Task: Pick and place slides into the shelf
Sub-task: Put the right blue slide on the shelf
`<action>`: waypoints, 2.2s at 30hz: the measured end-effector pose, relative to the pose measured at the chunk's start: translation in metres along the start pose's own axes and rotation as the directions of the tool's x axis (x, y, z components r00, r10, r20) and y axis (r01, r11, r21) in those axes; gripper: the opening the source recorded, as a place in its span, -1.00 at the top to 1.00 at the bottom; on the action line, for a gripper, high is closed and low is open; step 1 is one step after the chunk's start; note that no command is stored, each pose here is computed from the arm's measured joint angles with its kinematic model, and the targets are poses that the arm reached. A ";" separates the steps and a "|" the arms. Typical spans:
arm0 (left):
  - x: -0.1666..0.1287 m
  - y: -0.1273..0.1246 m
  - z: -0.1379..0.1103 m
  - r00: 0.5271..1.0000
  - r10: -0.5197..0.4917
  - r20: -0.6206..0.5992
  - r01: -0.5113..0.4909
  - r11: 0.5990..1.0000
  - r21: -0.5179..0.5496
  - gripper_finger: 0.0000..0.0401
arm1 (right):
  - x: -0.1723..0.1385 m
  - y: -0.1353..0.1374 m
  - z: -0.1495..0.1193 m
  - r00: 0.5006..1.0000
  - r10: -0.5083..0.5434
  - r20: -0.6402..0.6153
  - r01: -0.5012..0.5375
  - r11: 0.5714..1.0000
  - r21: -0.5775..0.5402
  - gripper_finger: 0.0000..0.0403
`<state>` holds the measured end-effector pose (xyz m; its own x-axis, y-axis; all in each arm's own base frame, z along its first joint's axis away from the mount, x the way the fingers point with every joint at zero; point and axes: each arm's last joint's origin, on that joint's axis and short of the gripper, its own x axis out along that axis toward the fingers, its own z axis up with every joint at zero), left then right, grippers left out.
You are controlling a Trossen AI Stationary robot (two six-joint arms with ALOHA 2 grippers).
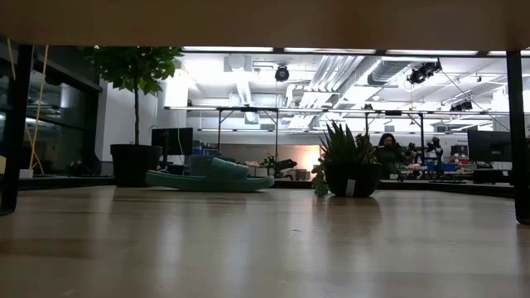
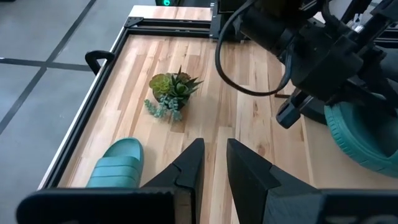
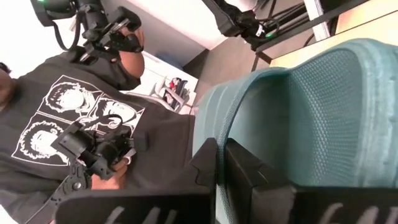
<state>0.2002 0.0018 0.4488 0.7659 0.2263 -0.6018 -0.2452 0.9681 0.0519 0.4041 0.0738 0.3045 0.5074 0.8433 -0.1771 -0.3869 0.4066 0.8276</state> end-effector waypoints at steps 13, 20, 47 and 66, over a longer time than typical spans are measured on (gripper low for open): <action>0.000 0.000 0.000 1.000 -0.003 0.000 0.003 1.000 0.000 0.71 | -0.001 -0.005 -0.004 0.999 -0.051 -0.019 0.051 0.999 0.013 1.00; 0.000 0.000 0.000 1.000 -0.007 -0.001 0.007 1.000 0.000 0.71 | -0.002 -0.007 -0.005 0.998 -0.064 -0.026 0.064 0.998 0.022 1.00; 0.000 0.000 0.000 1.000 -0.007 -0.001 0.007 1.000 0.000 0.71 | 0.008 -0.030 -0.014 0.991 -0.055 -0.119 0.068 0.992 0.107 1.00; 0.000 0.000 -0.001 1.000 -0.009 -0.015 0.009 1.000 0.003 0.71 | -0.003 -0.037 -0.008 0.992 -0.074 -0.098 0.083 0.992 0.095 0.81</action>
<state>0.1999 0.0015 0.4476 0.7590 0.2164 -0.6141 -0.2366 0.9703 0.0495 0.4109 0.0593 0.2697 0.4563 0.8414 -0.2894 -0.2685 0.4403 0.8568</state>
